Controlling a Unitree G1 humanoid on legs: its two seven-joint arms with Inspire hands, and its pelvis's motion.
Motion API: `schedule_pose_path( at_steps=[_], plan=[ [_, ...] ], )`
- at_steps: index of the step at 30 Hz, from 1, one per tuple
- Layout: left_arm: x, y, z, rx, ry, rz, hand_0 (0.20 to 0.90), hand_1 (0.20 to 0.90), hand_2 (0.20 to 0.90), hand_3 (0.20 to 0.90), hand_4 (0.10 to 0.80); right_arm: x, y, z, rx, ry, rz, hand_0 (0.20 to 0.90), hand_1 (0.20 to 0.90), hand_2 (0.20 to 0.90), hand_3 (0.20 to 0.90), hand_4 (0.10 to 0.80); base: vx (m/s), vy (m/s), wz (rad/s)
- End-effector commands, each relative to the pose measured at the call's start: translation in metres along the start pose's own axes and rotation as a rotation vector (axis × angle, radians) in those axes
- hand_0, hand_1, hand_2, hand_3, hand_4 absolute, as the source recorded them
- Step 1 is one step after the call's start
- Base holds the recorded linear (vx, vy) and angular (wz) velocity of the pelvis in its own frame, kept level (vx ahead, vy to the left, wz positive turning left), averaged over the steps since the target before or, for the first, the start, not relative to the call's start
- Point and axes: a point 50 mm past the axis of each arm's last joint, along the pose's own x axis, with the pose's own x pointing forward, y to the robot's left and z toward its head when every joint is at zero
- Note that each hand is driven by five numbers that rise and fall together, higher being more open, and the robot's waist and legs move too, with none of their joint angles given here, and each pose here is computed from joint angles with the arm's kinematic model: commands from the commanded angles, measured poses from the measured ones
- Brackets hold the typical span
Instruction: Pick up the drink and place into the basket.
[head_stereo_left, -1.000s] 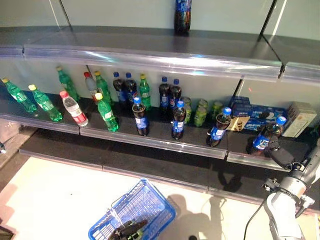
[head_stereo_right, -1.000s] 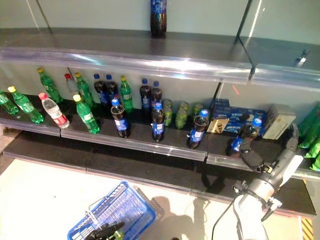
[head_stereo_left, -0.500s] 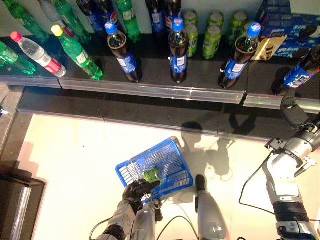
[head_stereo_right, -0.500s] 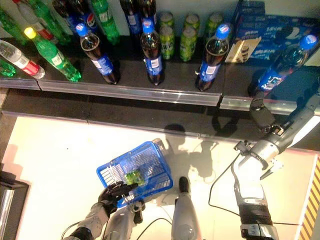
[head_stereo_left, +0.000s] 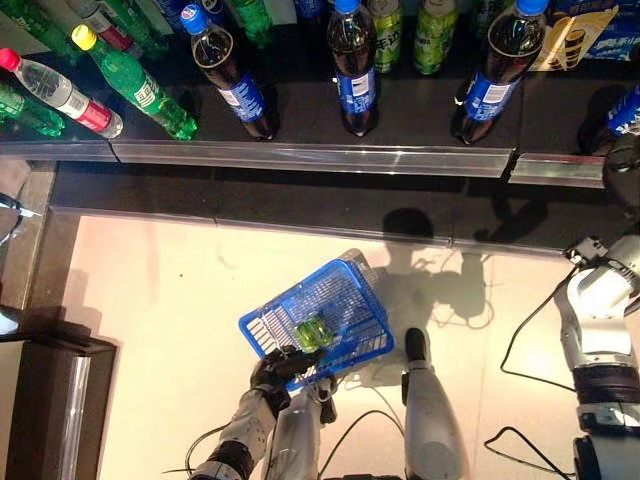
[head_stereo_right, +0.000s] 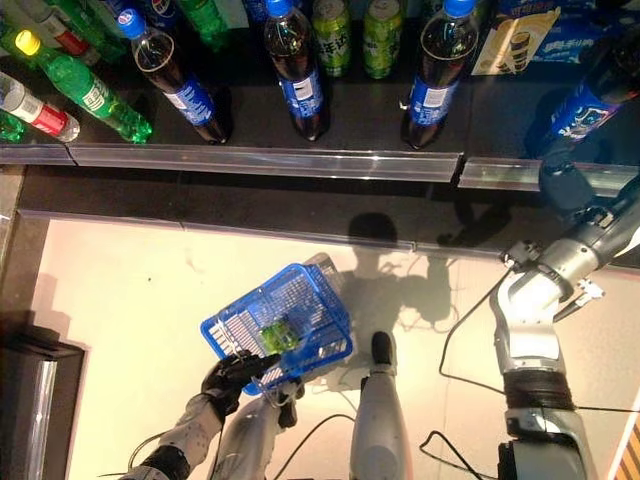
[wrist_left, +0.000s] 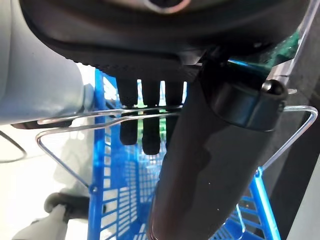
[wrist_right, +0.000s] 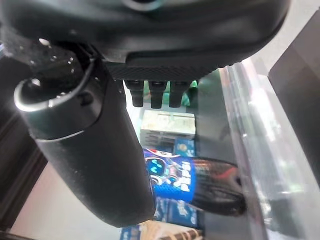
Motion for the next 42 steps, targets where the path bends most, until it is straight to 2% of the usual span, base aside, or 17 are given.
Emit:
schedule_pose_path(
  at_steps=[1, 11, 19, 27, 28, 29, 42],
  plan=[
    [-0.019, 0.074, -0.018, 0.069, 0.067, 0.212, 0.3, 0.3, 0.3, 0.2, 0.1, 0.038, 0.008, 0.055, 0.125, -0.201, 0.048, 0.9, 0.9, 0.9, 0.9, 0.8, 0.021, -0.049, 0.0],
    [-0.018, 0.077, -0.011, 0.109, 0.066, 0.214, 0.3, 0.3, 0.3, 0.2, 0.1, 0.076, 0.014, 0.064, 0.141, -0.116, 0.146, 0.9, 0.9, 0.9, 0.9, 0.8, 0.009, -0.044, 0.0],
    [-0.016, 0.079, -0.005, 0.117, 0.063, 0.218, 0.3, 0.3, 0.3, 0.2, 0.1, 0.082, 0.034, 0.068, 0.108, -0.087, 0.271, 0.9, 0.9, 0.9, 0.9, 0.8, 0.006, -0.019, 0.0],
    [-0.015, 0.077, -0.002, 0.118, 0.049, 0.205, 0.3, 0.3, 0.3, 0.2, 0.1, 0.093, 0.032, 0.061, 0.084, -0.013, 0.237, 0.9, 0.9, 0.9, 0.9, 0.8, -0.001, 0.0, 0.04],
    [-0.015, 0.077, -0.001, 0.12, 0.049, 0.206, 0.3, 0.3, 0.3, 0.2, 0.1, 0.094, 0.032, 0.059, 0.077, -0.002, 0.233, 0.735, 0.735, 0.735, 0.708, 0.608, -0.004, -0.002, 0.1],
    [-0.015, 0.077, -0.001, 0.121, 0.048, 0.205, 0.3, 0.3, 0.3, 0.2, 0.1, 0.095, 0.031, 0.059, 0.07, 0.001, 0.23, 0.3, 0.3, 0.3, 0.2, 0.1, -0.005, 0.0, 0.07],
    [-0.015, 0.078, 0.001, 0.12, 0.034, 0.198, 0.3, 0.3, 0.3, 0.2, 0.1, 0.094, 0.027, 0.059, 0.085, -0.009, 0.195, 0.3, 0.3, 0.3, 0.2, 0.1, 0.0, 0.0, 0.0]
  ],
)
